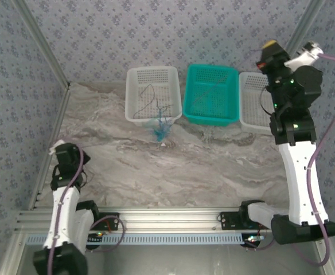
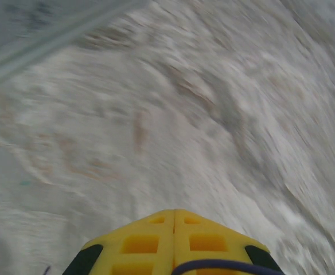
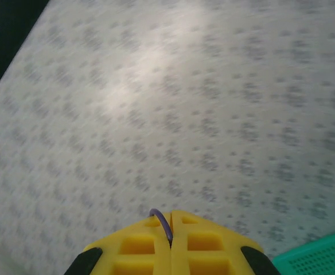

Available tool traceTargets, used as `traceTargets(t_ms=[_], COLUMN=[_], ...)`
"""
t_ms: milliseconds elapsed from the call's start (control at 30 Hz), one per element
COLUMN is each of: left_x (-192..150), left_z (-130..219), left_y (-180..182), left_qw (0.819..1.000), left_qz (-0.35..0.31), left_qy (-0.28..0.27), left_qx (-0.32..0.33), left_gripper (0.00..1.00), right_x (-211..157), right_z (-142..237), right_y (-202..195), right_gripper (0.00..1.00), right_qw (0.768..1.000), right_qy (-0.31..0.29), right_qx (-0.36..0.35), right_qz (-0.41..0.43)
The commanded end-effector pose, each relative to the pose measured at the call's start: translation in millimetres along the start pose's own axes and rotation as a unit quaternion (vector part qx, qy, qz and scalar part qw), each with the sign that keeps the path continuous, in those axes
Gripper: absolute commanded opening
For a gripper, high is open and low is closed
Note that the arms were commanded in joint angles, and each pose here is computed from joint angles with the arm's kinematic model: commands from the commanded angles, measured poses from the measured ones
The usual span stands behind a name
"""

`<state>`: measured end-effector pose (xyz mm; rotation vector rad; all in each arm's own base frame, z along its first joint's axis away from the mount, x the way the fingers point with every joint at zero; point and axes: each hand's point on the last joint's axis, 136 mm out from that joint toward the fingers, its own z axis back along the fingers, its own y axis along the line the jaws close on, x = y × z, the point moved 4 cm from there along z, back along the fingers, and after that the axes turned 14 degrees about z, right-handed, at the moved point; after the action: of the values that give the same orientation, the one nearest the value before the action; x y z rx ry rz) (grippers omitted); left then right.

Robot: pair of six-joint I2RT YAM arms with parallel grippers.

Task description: Untangle the cables

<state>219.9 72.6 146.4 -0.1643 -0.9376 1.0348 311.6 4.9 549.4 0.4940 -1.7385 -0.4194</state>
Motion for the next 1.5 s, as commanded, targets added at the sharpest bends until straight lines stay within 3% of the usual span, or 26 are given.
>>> traceTargets(t_ms=[0, 267, 533, 833, 1100, 1200, 1267, 1367, 1400, 1467], left_x=[9, 35, 72, 113, 120, 117, 116, 108, 100, 77], left_z=[-4, -14, -19, -25, -36, -38, -37, -41, -42, -41], left_y=[5, 11, 12, 12, 40, 39, 35, -3, -26, -70], left_qw=[0.998, 0.989, 0.986, 0.986, 0.977, 0.979, 0.98, 0.99, 0.994, 0.994], left_qz=[0.048, 0.147, 0.165, 0.154, 0.193, 0.191, 0.189, 0.139, 0.101, 0.029], left_qy=[0.035, 0.0, -0.025, -0.039, -0.035, -0.029, -0.026, -0.001, 0.018, 0.057], left_qx=[-0.01, -0.001, 0.026, 0.057, 0.081, 0.069, 0.057, -0.017, -0.045, -0.093], left_gripper=[0.0, 0.0, 0.0, 0.0, 0.0, 0.0, 0.0, 0.0, 0.0, 0.0], right_x=[-10, -32, -70, -94, -75, -67, -62, -62, -68, -90], right_z=[8, 53, 109, 135, 148, 142, 131, 78, 60, 36], right_y=[-53, -139, -205, -239, -246, -243, -233, -186, -163, -121], right_gripper=[0.0, 0.0, 0.0, 0.0, 0.0, 0.0, 0.0, 0.0, 0.0, 0.0], right_qw=[0.991, 0.959, 0.918, 0.889, 0.872, 0.877, 0.896, 0.965, 0.98, 0.988], right_qy=[0.005, -0.002, -0.014, -0.029, -0.074, -0.083, -0.078, -0.005, 0.034, 0.113], right_qx=[-0.097, -0.246, -0.354, -0.42, -0.451, -0.439, -0.406, -0.236, -0.177, -0.094], right_qz=[-0.093, -0.144, -0.178, -0.179, -0.175, -0.178, -0.165, -0.114, -0.087, -0.043])
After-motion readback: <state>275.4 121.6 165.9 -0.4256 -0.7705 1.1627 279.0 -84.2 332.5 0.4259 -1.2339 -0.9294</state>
